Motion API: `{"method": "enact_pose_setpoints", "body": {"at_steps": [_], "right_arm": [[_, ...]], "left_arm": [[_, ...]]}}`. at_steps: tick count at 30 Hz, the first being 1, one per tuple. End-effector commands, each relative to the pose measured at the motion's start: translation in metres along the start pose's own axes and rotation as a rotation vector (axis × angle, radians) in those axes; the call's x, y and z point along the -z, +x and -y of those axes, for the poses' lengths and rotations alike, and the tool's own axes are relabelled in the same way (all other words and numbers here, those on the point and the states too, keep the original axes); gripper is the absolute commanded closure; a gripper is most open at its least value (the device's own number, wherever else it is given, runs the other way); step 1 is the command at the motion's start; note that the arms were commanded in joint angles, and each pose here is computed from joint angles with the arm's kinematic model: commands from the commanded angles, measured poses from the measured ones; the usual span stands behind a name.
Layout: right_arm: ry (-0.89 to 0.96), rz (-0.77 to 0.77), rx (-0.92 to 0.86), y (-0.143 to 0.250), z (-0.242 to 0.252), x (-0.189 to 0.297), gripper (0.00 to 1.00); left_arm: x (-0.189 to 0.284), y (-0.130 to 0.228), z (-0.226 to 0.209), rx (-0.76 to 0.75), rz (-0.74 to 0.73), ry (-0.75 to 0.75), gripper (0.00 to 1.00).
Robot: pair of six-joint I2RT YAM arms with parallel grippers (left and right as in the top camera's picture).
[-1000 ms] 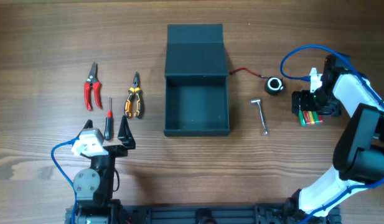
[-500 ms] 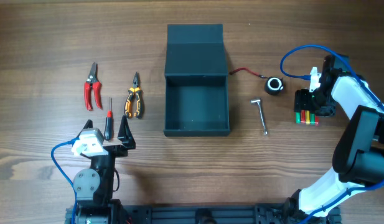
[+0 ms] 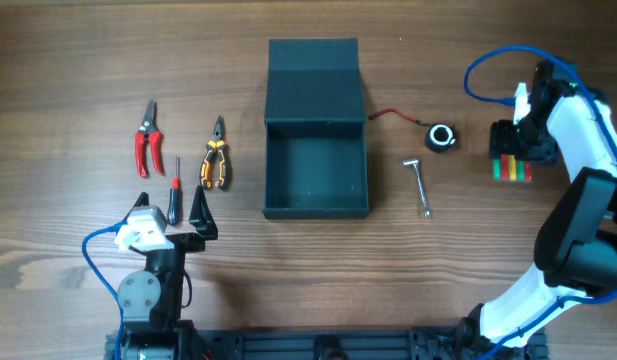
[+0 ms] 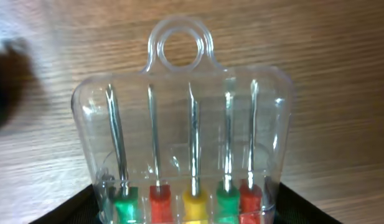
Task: Pack container
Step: 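Carry the screwdriver pack left and release it into the green box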
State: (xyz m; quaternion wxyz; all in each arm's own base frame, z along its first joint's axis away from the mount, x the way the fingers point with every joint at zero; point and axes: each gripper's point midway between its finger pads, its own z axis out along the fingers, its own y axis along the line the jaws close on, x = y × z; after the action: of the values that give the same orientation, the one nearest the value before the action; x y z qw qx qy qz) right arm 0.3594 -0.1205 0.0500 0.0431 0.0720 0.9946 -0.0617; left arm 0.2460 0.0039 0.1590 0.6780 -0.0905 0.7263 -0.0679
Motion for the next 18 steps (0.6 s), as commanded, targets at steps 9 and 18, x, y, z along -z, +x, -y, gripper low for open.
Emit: {"method": "enact_pose_setpoints", "body": {"at_steps": [9,18], "right_arm": [[-0.133,0.194,0.117,-0.061,-0.114,0.121,0.48],[-0.272,0.147,0.364,0.03,-0.31,0.155,0.52]], "left_arm": [[0.0,0.001,0.0,-0.02,0.001,0.008,0.0],[0.0,0.001,0.0,-0.02,0.001,0.008,0.0]]}}
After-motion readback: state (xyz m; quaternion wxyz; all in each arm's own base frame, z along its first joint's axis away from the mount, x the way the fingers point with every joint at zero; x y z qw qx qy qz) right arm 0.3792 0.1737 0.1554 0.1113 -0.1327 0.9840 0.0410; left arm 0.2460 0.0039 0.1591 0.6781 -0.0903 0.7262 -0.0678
